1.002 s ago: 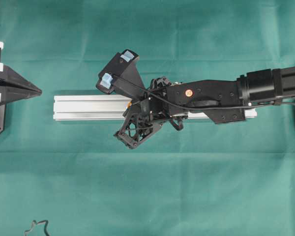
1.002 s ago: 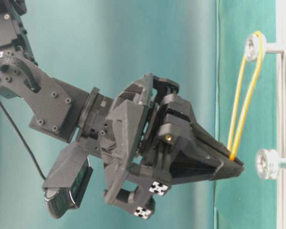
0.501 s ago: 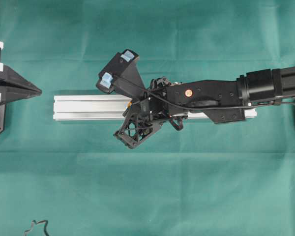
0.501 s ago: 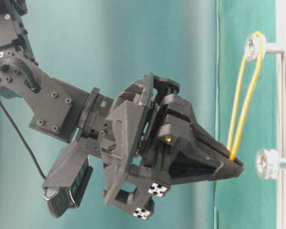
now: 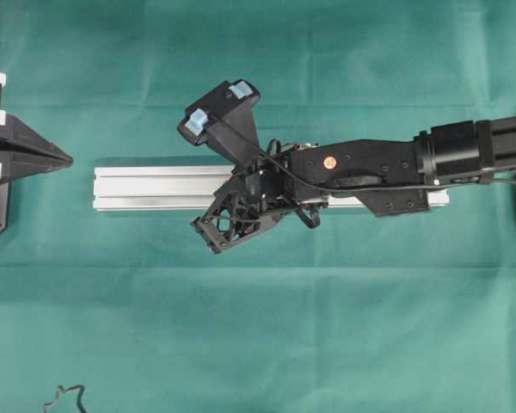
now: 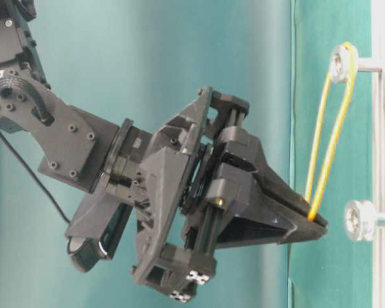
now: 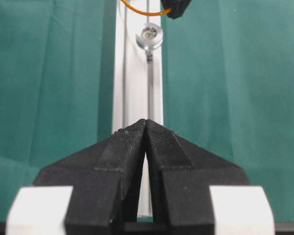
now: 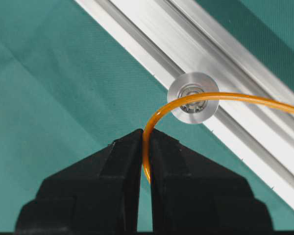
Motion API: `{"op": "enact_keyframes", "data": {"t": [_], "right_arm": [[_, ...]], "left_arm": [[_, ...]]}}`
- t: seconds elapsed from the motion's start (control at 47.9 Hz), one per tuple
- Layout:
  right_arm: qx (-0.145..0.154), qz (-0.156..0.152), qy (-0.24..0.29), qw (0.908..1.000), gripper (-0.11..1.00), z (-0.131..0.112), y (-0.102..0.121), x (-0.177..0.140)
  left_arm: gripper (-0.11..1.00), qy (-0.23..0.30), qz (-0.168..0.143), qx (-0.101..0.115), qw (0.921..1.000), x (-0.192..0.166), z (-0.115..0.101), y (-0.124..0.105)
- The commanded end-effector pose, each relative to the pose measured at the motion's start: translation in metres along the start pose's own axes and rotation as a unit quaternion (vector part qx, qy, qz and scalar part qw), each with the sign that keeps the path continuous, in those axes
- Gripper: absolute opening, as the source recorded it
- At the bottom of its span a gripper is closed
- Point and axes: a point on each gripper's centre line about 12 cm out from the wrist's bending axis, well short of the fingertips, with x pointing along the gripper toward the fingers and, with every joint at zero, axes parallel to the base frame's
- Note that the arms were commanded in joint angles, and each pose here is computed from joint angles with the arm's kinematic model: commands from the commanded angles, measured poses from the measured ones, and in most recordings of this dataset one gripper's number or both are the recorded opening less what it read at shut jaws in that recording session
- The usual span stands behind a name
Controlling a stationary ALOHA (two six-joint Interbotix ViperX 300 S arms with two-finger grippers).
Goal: Hook the rubber onto the shaft.
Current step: 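Stretch the band left toward the left metal peg with the right gripper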
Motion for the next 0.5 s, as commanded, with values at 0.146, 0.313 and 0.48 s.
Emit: {"op": "enact_keyframes", "data": {"t": [0.146,0.313,0.48], "right_arm": [[0.058,0.023,-0.012,0.998,0.09,0.0051,0.0119,-0.0164],[0.069,0.024,-0.013,0.9973,0.09,0.0054,0.0122,-0.0168],[0.078,0.025,-0.016,0.9965,0.09,0.0077,0.0144,-0.0148]], "left_arm": [[0.0,-0.008,0.003,0.002,1.0,-0.0051,0.01,0.0012],[0.0,-0.005,0.003,0.001,1.0,-0.0047,0.0094,0.0012],[0.0,-0.005,0.003,0.001,1.0,-0.0051,0.0095,0.0012]]}}
